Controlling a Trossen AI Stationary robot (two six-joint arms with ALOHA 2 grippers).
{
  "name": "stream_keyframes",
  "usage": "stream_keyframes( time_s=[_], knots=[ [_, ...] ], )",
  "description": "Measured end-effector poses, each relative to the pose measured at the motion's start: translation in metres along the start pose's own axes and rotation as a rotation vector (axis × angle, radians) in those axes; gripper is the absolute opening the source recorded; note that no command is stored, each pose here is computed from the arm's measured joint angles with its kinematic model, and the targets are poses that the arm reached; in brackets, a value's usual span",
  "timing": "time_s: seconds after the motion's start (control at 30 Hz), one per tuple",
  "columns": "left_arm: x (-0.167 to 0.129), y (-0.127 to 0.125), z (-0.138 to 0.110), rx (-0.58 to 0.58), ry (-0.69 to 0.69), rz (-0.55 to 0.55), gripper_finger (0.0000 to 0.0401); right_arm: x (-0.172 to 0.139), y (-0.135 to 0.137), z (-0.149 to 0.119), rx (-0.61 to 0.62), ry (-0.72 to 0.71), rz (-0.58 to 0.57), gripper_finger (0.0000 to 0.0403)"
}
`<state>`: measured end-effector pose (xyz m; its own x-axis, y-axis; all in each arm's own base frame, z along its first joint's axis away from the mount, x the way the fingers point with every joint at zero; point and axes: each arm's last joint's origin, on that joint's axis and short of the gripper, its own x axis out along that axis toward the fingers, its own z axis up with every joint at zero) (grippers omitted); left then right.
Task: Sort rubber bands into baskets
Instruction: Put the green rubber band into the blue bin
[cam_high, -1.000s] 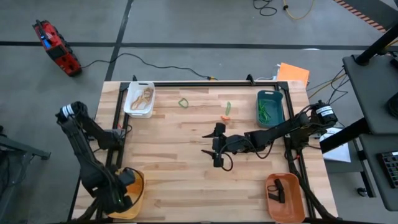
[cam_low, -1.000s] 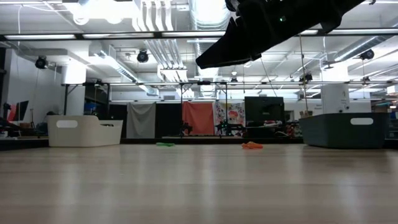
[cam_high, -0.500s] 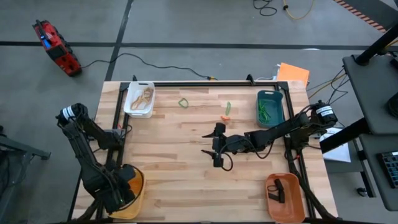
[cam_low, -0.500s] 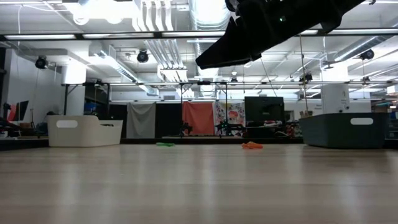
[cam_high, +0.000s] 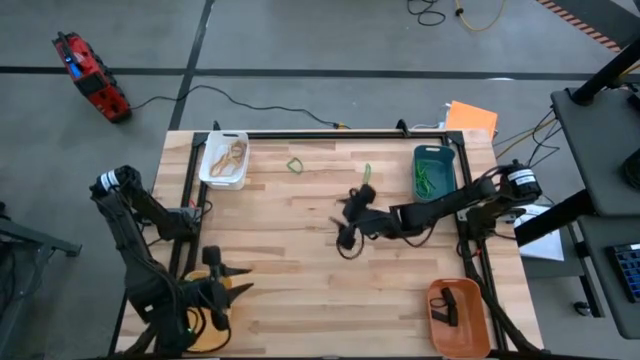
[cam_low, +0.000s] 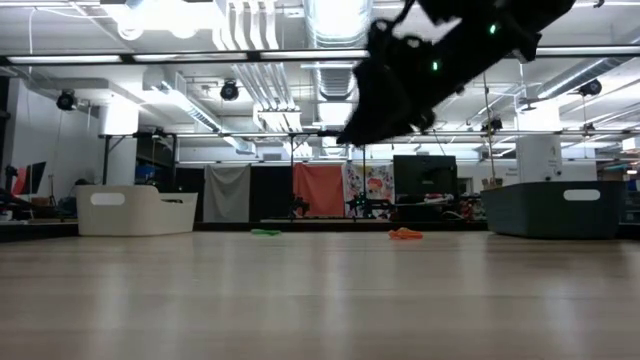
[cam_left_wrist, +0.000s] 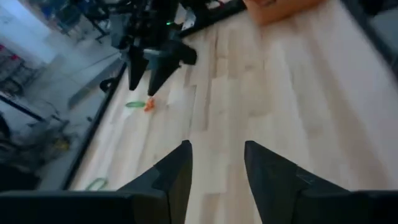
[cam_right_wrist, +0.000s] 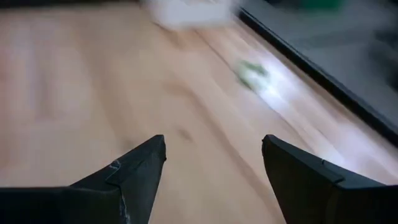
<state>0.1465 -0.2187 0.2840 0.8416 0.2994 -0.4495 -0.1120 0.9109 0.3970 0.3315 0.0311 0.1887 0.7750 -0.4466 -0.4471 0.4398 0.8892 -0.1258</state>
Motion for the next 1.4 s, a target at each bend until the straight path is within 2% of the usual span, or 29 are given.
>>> stream_keyframes(
  time_s=[0.2, 0.3, 0.43, 0.53, 0.63, 0.77, 0.9, 1.07, 1.13, 1.27, 1.4],
  knots=[
    [0.033, 0.005, -0.025, 0.070, 0.063, 0.075, 0.0094, 0.007, -0.035, -0.003, 0.229, 0.183, -0.184, 0.0246],
    [0.054, 0.008, -0.033, 0.070, 0.112, 0.057, 0.0068, 0.013, -0.052, 0.006, 0.318, 0.243, -0.211, 0.0239],
    [0.083, 0.007, -0.035, 0.131, 0.100, -0.101, 0.0033, 0.021, -0.075, 0.028, 0.383, 0.293, -0.219, 0.0227],
    [0.098, 0.010, -0.035, 0.167, -0.025, -0.242, 0.0008, 0.027, -0.095, 0.038, 0.397, 0.379, -0.259, 0.0216],
    [0.107, 0.022, -0.041, 0.163, -0.146, -0.290, 0.0003, 0.031, -0.114, 0.043, 0.395, 0.470, -0.323, 0.0205],
    [0.107, 0.041, -0.048, 0.046, -0.277, -0.251, 0.0003, 0.036, -0.134, 0.041, 0.393, 0.567, -0.373, 0.0190],
    [0.099, 0.059, -0.047, -0.071, -0.391, -0.223, 0.0002, 0.044, -0.151, 0.032, 0.452, 0.647, -0.319, 0.0177],
    [0.092, 0.071, -0.051, -0.094, -0.420, -0.185, 0.0002, 0.056, -0.170, 0.017, 0.508, 0.708, -0.347, 0.0167],
    [0.090, 0.075, -0.050, -0.087, -0.419, -0.119, 0.0002, 0.061, -0.175, 0.013, 0.535, 0.728, -0.334, 0.0167],
    [0.090, 0.081, -0.048, -0.112, -0.373, 0.082, 0.0002, 0.071, -0.179, 0.002, 0.560, 0.773, -0.316, 0.0176],
    [0.091, 0.082, -0.050, -0.069, -0.357, 0.117, 0.0002, 0.078, -0.178, -0.006, 0.563, 0.797, -0.319, 0.0185]
  ],
)
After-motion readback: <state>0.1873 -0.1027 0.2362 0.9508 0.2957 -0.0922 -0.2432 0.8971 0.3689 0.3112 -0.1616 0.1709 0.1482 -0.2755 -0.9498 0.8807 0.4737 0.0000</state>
